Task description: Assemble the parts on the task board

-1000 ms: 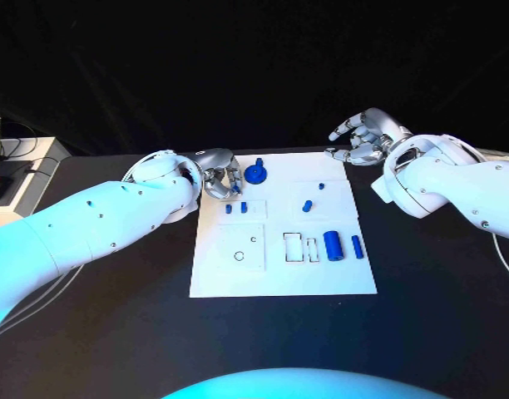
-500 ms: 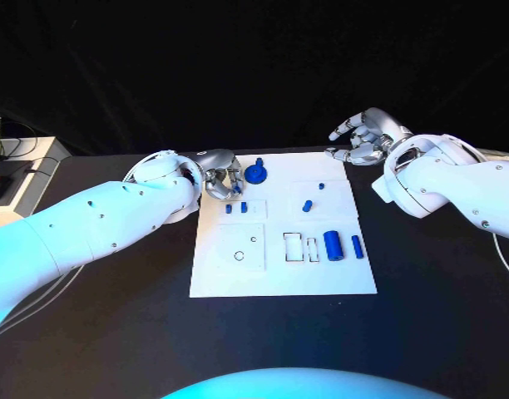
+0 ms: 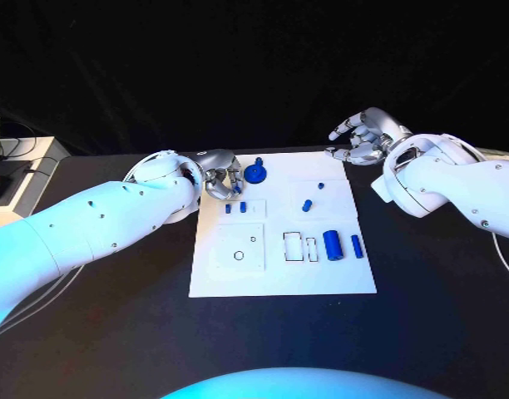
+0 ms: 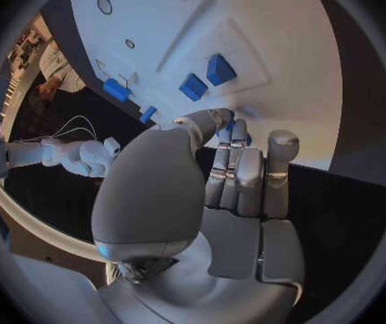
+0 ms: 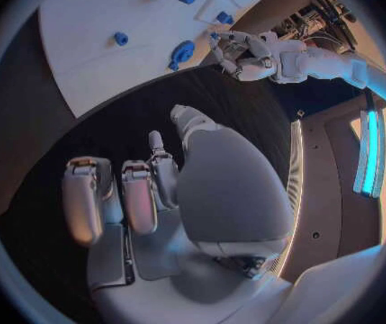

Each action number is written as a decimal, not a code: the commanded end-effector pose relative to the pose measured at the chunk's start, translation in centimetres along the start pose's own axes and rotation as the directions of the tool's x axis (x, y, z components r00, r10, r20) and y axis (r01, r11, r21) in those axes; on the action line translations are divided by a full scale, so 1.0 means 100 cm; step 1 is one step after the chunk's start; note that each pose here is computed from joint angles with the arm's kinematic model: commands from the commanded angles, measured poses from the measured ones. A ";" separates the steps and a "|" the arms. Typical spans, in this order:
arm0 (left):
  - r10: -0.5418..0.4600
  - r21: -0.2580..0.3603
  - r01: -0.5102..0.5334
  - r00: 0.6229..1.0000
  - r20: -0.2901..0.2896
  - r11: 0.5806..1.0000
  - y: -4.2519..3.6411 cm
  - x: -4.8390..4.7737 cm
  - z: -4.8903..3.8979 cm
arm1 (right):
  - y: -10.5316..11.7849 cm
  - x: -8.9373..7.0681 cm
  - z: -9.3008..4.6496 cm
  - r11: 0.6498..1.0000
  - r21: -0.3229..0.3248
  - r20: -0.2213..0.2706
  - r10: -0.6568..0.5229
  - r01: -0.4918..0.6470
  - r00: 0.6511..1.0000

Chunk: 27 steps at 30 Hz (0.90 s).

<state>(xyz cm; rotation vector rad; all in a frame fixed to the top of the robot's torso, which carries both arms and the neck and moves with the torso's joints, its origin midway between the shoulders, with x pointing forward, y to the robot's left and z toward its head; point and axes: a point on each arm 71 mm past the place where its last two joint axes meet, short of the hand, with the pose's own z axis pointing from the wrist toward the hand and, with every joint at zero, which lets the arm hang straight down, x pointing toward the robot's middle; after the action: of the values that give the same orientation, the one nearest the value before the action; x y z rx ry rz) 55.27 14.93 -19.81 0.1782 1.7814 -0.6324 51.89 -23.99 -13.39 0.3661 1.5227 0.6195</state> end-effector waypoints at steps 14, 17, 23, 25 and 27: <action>0.021 0.002 -0.021 0.999 -0.043 1.000 -0.0030 0.0080 0.0018 | 0.001 0.000 0.000 1.000 -0.013 -0.004 -0.010 0.010 1.000; 0.025 0.003 -0.025 0.999 -0.045 1.000 -0.0034 0.0087 0.0020 | 0.001 0.000 0.000 1.000 -0.013 -0.004 -0.010 0.010 1.000; 0.034 -0.005 -0.035 0.998 -0.060 0.999 -0.0021 0.0105 0.0021 | 0.001 0.000 0.000 1.000 -0.012 -0.003 -0.010 0.010 1.000; 0.036 -0.009 -0.037 0.997 -0.063 0.999 -0.0015 0.0109 0.0022 | 0.001 0.000 0.000 1.000 -0.012 -0.003 -0.010 0.010 1.000; 0.037 -0.012 -0.038 0.997 -0.065 0.999 -0.0008 0.0113 0.0022 | 0.001 0.000 0.000 1.000 -0.012 -0.003 -0.011 0.011 1.000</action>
<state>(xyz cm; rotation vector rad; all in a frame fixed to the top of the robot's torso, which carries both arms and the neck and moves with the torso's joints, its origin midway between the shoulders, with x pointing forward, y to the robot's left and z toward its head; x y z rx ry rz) 55.26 14.56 -20.19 0.2017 1.7924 -0.6125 51.91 -24.02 -13.39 0.3663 1.5227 0.6181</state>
